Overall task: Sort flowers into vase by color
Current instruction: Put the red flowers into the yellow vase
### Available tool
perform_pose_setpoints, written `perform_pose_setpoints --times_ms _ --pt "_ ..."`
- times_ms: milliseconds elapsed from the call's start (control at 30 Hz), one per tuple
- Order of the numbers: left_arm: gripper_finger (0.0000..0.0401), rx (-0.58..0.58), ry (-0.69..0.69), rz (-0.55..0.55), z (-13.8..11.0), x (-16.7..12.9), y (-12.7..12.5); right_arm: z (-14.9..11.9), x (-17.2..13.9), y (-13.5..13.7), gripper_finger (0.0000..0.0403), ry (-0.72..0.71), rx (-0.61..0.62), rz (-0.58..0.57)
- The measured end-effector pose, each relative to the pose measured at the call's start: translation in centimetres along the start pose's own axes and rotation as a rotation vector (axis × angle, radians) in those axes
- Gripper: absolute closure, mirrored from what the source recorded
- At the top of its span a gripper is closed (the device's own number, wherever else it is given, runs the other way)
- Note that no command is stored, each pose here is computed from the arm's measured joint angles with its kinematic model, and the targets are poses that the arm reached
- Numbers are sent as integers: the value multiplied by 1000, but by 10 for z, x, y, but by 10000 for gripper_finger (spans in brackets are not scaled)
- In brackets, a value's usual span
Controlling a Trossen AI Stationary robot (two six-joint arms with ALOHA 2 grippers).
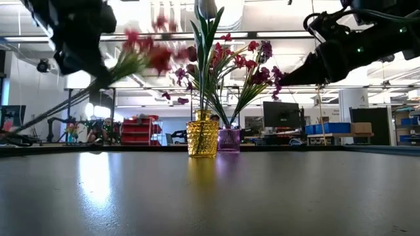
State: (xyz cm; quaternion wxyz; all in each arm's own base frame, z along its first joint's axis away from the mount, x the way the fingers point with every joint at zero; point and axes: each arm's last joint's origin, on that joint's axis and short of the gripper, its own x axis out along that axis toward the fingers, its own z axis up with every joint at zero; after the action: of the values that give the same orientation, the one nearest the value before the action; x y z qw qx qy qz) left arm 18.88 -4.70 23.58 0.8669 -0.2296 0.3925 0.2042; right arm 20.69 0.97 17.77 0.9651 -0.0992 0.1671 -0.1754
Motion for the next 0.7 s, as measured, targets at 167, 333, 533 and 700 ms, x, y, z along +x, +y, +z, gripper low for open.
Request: perform_pose_setpoints --times_ms 167,333,533,700 --pt "395 49 -240 -43 0 -8 -13 -1 0 4 390 -3 6 112" --pt "395 131 -429 -69 -8 -2 -25 1 -2 8 389 -23 24 187" --pt "395 195 -627 -153 -10 9 -32 6 -6 19 353 -68 58 268" --pt "395 248 -800 -198 -4 5 -36 15 -11 28 292 -92 107 317"
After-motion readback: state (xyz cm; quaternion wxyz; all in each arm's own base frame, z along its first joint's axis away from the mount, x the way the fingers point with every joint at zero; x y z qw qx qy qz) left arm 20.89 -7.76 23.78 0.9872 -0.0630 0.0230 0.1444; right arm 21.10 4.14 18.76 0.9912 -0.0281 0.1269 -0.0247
